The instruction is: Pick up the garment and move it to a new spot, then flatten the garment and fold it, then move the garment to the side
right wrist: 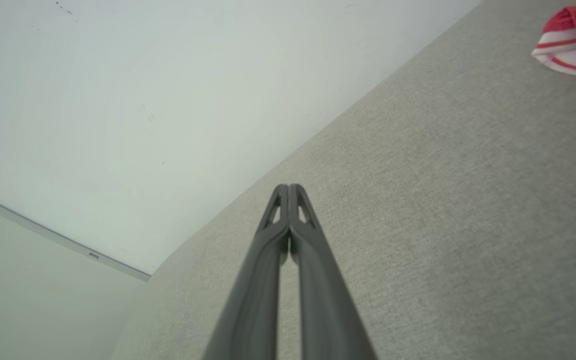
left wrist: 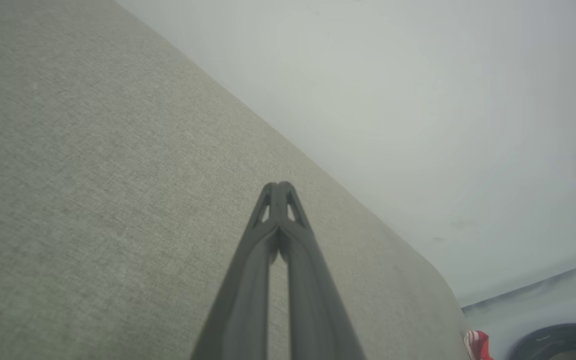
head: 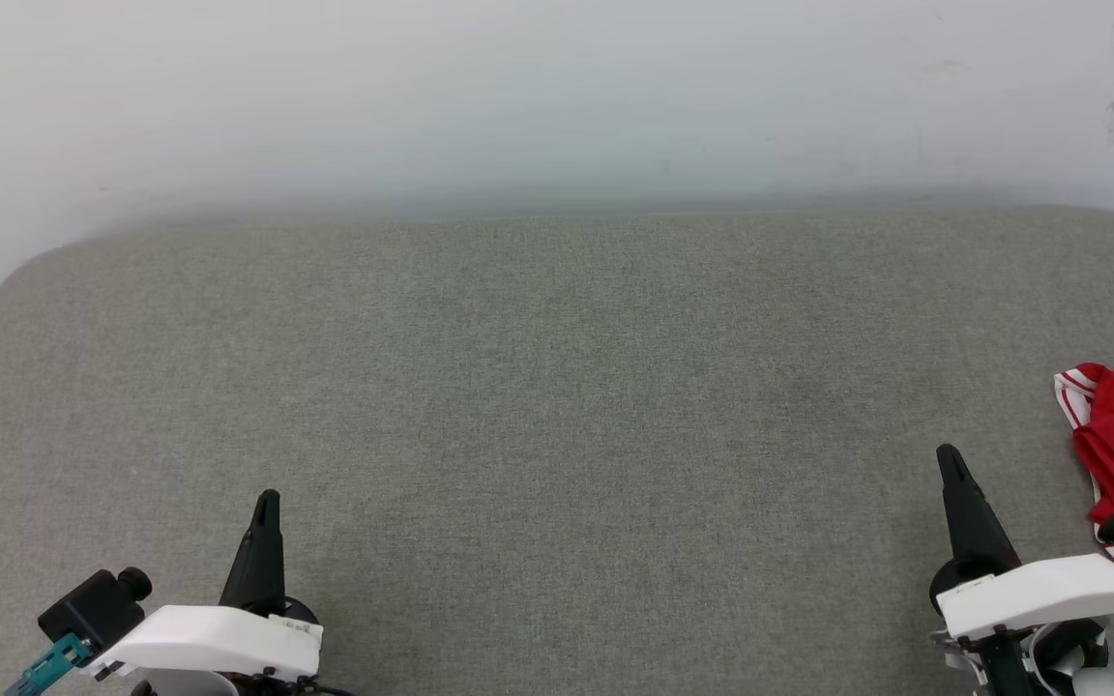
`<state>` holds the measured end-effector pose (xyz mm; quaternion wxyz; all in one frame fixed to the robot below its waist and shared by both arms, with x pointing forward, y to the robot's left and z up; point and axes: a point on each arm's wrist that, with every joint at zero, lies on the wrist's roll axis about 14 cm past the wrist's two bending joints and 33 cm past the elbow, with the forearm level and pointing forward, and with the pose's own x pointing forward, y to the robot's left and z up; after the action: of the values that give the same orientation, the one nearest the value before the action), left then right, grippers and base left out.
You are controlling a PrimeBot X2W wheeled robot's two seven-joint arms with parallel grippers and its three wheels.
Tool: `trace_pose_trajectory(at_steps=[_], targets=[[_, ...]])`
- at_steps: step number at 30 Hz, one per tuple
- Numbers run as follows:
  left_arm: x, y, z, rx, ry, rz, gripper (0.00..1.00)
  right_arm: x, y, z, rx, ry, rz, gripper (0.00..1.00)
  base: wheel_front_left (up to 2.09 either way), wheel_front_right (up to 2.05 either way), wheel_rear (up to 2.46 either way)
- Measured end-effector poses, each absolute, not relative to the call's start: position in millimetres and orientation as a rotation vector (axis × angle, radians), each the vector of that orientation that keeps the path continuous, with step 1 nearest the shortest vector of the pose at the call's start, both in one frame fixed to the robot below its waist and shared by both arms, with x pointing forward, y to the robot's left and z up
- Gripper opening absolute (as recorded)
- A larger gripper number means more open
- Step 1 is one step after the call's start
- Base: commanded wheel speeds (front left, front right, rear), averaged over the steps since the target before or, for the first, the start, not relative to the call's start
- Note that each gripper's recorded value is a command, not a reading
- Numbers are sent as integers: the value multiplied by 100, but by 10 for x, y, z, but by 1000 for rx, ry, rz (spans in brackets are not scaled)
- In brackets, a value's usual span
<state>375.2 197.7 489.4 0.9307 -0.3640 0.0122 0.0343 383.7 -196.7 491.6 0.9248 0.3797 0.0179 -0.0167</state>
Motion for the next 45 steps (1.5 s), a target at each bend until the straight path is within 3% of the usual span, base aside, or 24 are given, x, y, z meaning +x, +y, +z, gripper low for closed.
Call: trace_pose_trajectory(at_steps=[45], targets=[[3833,1995,4927,-1251,37,57,0,3843,-2002,4937,1262,38,-42,0,0,0,0]])
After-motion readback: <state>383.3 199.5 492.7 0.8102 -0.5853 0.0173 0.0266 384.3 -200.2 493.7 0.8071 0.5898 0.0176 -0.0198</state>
